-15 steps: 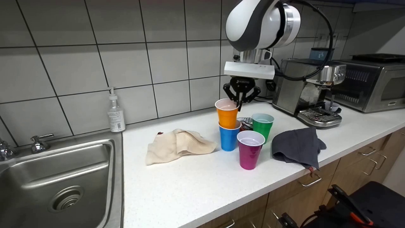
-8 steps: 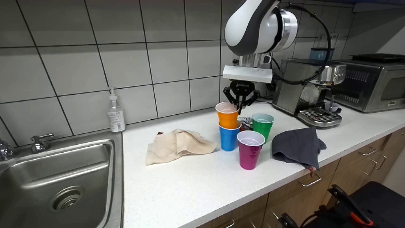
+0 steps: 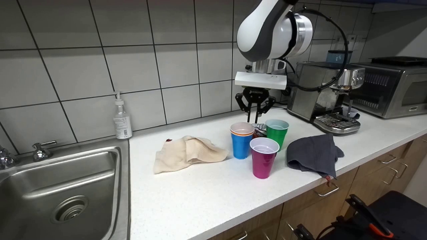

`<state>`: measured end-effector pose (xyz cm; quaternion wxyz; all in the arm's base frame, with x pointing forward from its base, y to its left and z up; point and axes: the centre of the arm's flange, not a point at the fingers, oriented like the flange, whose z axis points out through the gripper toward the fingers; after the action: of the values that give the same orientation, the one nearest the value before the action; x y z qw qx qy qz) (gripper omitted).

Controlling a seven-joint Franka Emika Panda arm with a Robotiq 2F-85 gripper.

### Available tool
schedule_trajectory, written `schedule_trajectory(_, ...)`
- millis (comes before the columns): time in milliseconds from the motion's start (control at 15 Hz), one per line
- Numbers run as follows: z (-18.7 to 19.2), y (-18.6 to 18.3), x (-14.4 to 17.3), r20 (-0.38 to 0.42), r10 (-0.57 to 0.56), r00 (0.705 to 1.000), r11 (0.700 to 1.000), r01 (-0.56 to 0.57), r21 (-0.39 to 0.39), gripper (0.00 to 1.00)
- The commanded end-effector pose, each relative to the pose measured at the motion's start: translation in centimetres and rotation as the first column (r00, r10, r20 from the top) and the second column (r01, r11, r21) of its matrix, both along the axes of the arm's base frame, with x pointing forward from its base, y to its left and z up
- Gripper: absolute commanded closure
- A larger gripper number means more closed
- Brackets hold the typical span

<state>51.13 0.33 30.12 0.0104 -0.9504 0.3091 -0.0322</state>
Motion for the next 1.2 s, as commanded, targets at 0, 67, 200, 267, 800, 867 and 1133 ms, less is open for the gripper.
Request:
schedule_trajectory(0, 1.1, 0.9, 0.1, -0.006, 0.012, 1.0, 1.0, -0.012, -0.015, 0.43)
schedule_trajectory(67, 1.4, 1.2, -0.2, -0.001, 0.028, 1.0, 0.999, -0.028, -0.016, 0.35)
schedule_trajectory(200, 2.0, 1.9, -0.6, 0.01, 0.051, 0.999, 0.998, -0.051, -0.027, 0.19)
schedule_trajectory(267, 2.4, 2.1, -0.8, 0.014, 0.066, 0.998, 0.997, -0.065, -0.027, 0.13)
schedule_trajectory(800, 5.6, 2.6, -4.0, -0.002, 0.226, 0.974, 0.973, -0.226, -0.052, 0.0)
schedule_trajectory(867, 5.9, 2.7, -4.7, -0.01, 0.251, 0.968, 0.966, -0.251, -0.055, 0.0)
schedule_trajectory(1133, 6.6, 3.5, -6.8, -0.044, 0.327, 0.944, 0.943, -0.329, -0.057, 0.0)
